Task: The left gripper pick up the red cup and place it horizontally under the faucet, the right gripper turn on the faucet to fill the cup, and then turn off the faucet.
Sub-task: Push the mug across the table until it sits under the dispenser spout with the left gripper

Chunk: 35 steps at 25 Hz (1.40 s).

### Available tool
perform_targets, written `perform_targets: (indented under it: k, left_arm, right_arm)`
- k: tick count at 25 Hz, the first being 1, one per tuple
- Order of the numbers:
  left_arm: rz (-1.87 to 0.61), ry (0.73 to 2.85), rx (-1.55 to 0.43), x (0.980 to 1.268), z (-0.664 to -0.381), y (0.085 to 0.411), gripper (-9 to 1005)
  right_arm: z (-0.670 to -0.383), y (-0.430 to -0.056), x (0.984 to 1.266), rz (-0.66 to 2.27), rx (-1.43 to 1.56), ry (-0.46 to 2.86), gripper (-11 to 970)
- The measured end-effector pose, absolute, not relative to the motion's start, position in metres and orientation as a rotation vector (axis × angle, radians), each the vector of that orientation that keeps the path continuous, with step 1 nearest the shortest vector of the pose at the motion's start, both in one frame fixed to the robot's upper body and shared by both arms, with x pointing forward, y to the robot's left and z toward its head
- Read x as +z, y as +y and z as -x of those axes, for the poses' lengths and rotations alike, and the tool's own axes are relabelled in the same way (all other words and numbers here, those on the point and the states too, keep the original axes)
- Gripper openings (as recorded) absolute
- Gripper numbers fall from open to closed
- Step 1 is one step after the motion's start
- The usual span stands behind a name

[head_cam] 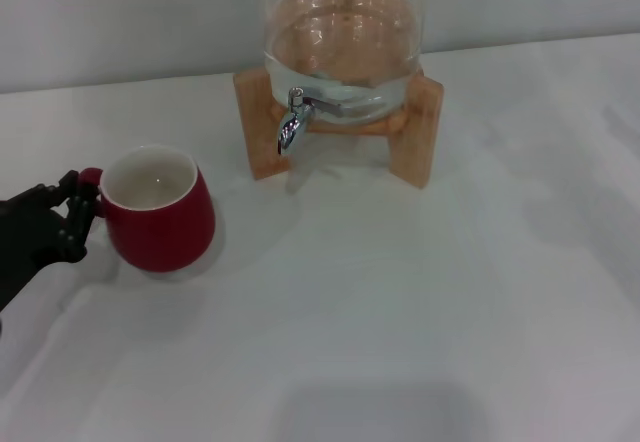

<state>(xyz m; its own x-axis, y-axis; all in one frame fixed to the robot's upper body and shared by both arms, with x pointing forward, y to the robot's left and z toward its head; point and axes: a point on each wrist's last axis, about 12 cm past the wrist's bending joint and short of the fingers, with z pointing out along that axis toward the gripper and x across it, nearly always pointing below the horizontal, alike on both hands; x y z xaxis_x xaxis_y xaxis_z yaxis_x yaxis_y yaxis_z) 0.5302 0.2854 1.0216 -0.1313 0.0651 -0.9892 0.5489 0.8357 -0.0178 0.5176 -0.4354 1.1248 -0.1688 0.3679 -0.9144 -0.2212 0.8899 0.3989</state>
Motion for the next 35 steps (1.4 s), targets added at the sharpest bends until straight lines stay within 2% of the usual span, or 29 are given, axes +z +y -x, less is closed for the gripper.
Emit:
perform_targets:
  k: [35]
  left_arm:
    - [-0.658, 1.789, -0.531, 1.033, -0.571, 0.251, 149]
  right_arm:
    - [-0.521, -0.432, 1.125, -0.102, 0.534, 1.657, 783]
